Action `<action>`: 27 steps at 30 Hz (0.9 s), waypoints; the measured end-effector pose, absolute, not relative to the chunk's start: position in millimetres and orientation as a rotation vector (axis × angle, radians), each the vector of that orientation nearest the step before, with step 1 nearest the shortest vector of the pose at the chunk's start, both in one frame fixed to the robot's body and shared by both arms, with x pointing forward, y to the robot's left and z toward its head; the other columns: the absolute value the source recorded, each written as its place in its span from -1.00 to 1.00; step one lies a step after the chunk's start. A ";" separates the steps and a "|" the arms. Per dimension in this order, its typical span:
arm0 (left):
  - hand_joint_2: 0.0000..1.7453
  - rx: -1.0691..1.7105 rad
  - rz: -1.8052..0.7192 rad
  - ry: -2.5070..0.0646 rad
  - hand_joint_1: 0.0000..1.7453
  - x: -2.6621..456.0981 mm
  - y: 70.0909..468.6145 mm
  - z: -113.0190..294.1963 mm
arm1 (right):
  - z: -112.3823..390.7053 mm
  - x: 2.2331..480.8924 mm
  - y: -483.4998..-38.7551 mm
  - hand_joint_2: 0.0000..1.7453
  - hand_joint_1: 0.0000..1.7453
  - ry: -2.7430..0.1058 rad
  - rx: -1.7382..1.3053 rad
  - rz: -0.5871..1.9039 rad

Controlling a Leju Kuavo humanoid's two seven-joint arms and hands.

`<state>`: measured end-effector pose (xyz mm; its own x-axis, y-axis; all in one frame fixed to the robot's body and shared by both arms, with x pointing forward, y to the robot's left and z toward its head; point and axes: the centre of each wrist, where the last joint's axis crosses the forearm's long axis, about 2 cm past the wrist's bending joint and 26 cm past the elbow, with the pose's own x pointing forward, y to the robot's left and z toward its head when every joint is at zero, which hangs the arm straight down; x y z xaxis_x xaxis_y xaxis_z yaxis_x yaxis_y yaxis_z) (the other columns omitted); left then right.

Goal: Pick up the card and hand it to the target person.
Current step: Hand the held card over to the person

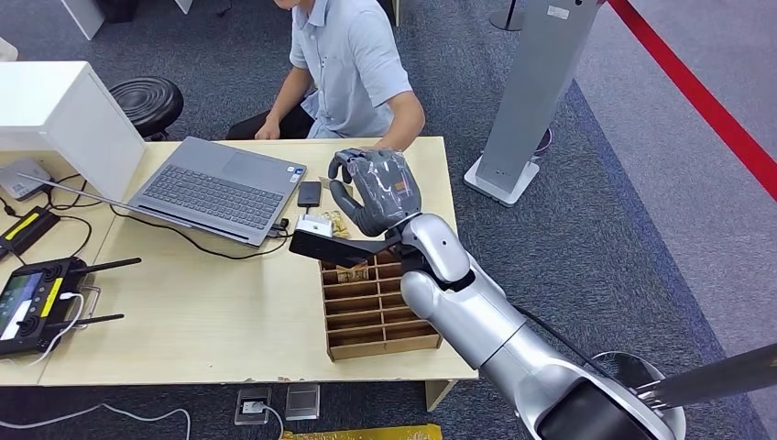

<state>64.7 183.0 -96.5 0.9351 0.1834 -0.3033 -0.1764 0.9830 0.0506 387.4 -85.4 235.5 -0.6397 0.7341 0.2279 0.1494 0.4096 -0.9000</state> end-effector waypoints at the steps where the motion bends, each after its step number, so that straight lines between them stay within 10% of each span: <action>1: -1.00 0.023 0.181 0.313 -1.00 65.0 182.8 -96.4 | 235.2 387.6 -84.3 1.00 1.00 -2.048 -0.747 1.222; 10: -1.00 0.022 0.166 0.315 -1.00 65.8 179.8 -95.6 | 233.5 390.2 -76.5 1.00 0.85 -2.037 -0.782 1.255; 14: -1.00 0.024 0.168 0.315 -1.00 65.7 178.7 -95.4 | 230.8 391.4 -75.0 1.00 -0.88 -2.015 -0.784 1.265; 15: -1.00 0.026 0.170 0.314 -1.00 65.6 178.3 -95.3 | 230.0 391.7 -74.8 1.00 -1.00 -2.003 -0.781 1.269; 27: -1.00 0.051 0.206 0.323 -1.00 65.5 172.9 -93.8 | 212.6 385.7 -90.5 1.00 -1.00 -1.734 -0.149 1.152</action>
